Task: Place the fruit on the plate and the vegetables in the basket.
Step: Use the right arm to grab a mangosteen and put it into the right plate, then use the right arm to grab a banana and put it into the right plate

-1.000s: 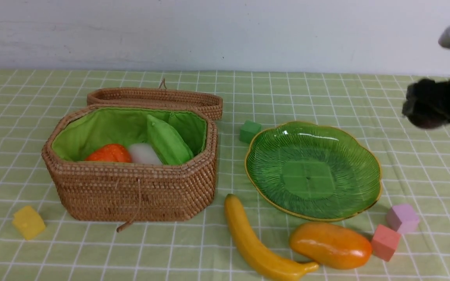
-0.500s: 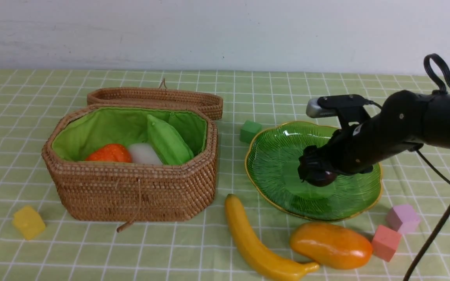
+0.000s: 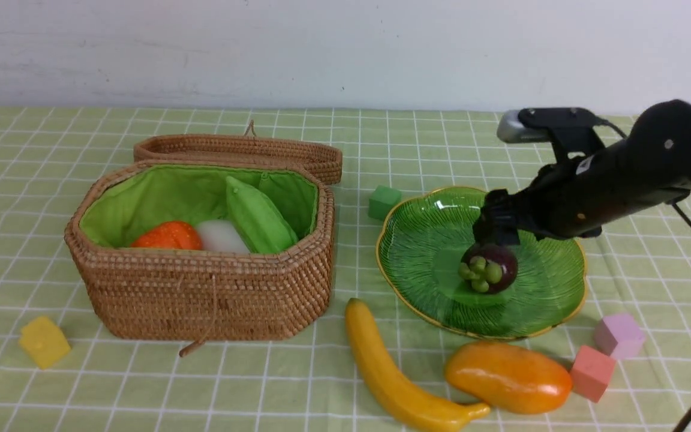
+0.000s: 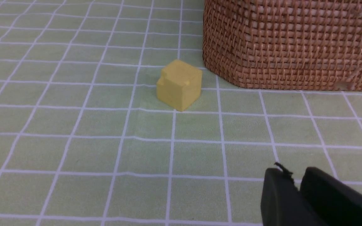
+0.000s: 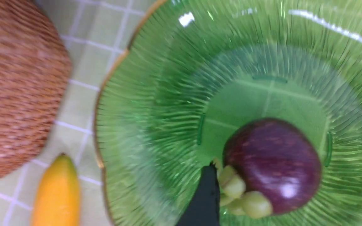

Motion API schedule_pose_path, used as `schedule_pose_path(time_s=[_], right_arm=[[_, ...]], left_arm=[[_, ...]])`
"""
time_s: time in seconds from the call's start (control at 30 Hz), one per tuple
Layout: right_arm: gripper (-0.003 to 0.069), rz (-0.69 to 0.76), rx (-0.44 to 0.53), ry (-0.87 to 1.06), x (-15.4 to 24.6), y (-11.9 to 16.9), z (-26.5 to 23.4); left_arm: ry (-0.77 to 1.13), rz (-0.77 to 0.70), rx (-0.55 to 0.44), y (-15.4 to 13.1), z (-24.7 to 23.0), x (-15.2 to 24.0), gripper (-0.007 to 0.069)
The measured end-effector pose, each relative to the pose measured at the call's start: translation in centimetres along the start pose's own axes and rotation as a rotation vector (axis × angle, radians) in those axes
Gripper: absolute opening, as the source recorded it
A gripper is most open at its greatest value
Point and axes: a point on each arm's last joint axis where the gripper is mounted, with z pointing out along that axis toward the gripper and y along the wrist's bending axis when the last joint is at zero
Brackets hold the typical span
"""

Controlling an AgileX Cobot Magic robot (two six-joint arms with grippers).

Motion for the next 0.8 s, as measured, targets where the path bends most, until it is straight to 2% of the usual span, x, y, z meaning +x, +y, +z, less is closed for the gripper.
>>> schedule_pose_path(time_s=[0.1,0.17,0.27,0.37,0.43,0.53,0.6,0.8], right_arm=[[0.0644,-0.042,-0.038,0.009,-0.1,1.0,-1.7],[0.0629,-0.25,-0.127,0.09,0.9,3.7,-3.2],[0.0612,-0.442,-0.269,0.214,3.0,7.6,-3.4],[0.0602,-0.514,-0.371,0.301,5.6,11.0,-2.1],[0.0599,-0.537,-0.395,0.321,6.7,12.6,-0.8],[0.0596,-0.567,-0.39,0.308,7.9,14.4,1.7],[0.0595,-0.585,-0.359,0.299,8.4,14.4,3.5],[0.0591,-0.504,-0.231,0.309,9.2,12.5,8.1]], left_arm=[[0.0,0.0,0.0,0.0,0.0,0.0,0.0103],[0.0,0.0,0.0,0.0,0.0,0.0,0.0103],[0.0,0.0,0.0,0.0,0.0,0.0,0.0103],[0.0,0.0,0.0,0.0,0.0,0.0,0.0103],[0.0,0.0,0.0,0.0,0.0,0.0,0.0105],[0.0,0.0,0.0,0.0,0.0,0.0,0.0111],[0.0,0.0,0.0,0.0,0.0,0.0,0.0111],[0.0,0.0,0.0,0.0,0.0,0.0,0.0114]])
